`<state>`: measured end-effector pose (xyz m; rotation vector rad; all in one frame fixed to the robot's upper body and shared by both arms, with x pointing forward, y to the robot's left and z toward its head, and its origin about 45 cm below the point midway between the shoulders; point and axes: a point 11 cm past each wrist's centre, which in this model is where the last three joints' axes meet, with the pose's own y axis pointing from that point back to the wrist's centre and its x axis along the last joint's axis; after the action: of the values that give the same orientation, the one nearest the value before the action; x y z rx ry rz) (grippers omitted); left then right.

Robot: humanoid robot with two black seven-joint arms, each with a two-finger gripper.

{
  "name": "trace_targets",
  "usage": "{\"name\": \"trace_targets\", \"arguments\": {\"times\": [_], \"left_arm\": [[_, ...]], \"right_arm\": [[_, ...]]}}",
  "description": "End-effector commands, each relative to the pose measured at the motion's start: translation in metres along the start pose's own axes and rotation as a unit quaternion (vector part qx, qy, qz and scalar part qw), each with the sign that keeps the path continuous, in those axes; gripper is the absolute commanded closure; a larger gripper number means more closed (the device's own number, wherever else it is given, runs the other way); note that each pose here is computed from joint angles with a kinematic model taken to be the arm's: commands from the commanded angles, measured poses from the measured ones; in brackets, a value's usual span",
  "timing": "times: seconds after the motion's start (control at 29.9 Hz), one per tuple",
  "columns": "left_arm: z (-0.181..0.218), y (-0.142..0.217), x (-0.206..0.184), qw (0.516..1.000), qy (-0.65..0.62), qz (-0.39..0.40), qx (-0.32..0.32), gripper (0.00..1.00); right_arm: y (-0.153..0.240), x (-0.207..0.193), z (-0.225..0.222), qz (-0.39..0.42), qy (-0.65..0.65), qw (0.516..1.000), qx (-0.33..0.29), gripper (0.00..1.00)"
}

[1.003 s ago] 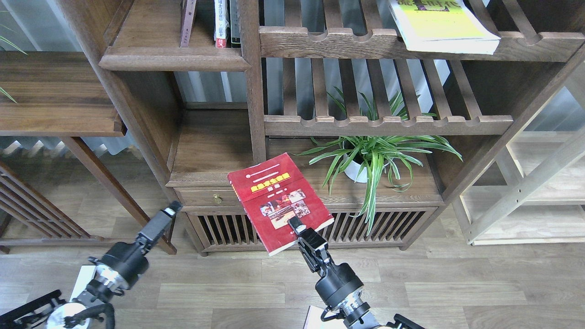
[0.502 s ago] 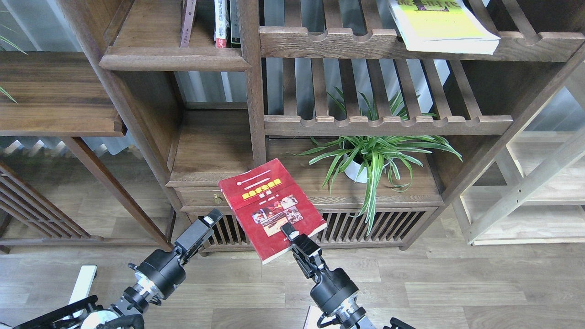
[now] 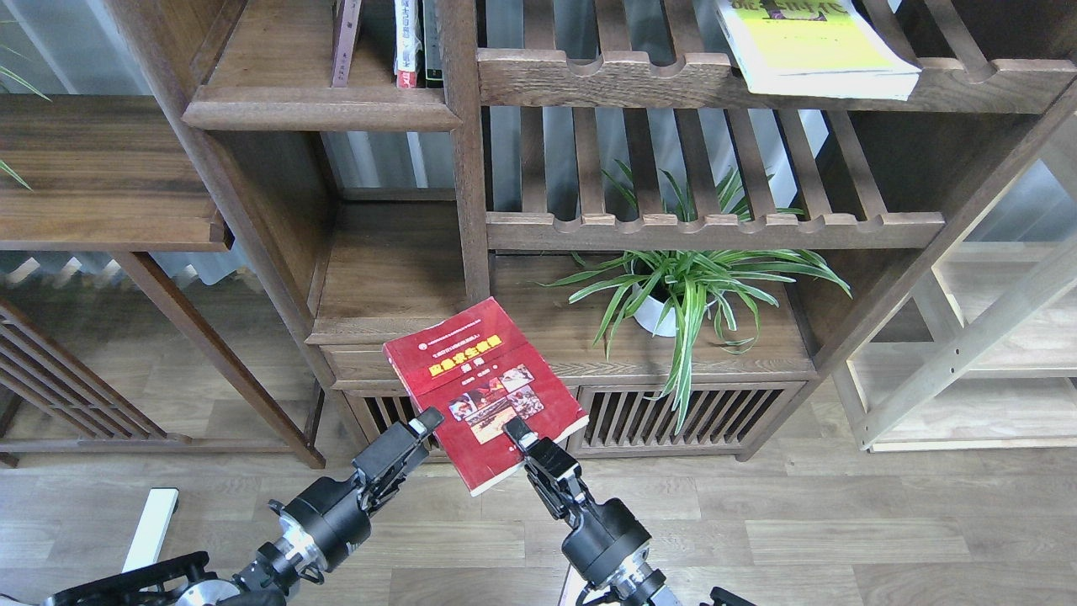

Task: Organize books on shelf
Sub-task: 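Grasp the red book's edge with the left gripper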

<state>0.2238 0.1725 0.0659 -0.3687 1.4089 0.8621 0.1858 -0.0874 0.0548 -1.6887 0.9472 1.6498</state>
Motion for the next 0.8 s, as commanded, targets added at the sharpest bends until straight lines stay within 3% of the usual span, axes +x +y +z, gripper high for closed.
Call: {"name": "trace_targets", "arguments": {"times": [0.0,0.23,0.4,0.54,0.7,0.77], "left_arm": [[0.009,-0.007,-0.008,1.000,0.003,-0.007,-0.007,0.03],[0.017,-0.017,-0.017,1.000,0.001,-0.014,-0.006,0.05],[0.015,-0.020,-0.019,1.000,-0.001,-0.015,-0.001,0.13],[0.018,-0.020,-0.018,1.000,-0.005,-0.013,-0.007,0.26],[0.017,-0.020,-0.018,1.000,-0.008,-0.013,-0.004,0.32],[0.014,-0.019,-0.015,1.000,-0.009,-0.009,0.001,0.40]], "right_arm": [[0.000,0.000,0.001,0.000,-0.001,1.000,-0.001,0.96],[0.000,0.000,0.001,0.000,-0.001,1.000,-0.001,0.96],[0.000,0.000,0.001,0.000,-0.001,1.000,-0.001,0.96],[0.000,0.000,0.001,0.000,-0.001,1.000,-0.002,0.96],[0.000,0.000,0.001,0.000,-0.001,1.000,-0.002,0.96],[0.000,0.000,0.001,0.000,-0.001,1.000,-0.002,0.96]]}}
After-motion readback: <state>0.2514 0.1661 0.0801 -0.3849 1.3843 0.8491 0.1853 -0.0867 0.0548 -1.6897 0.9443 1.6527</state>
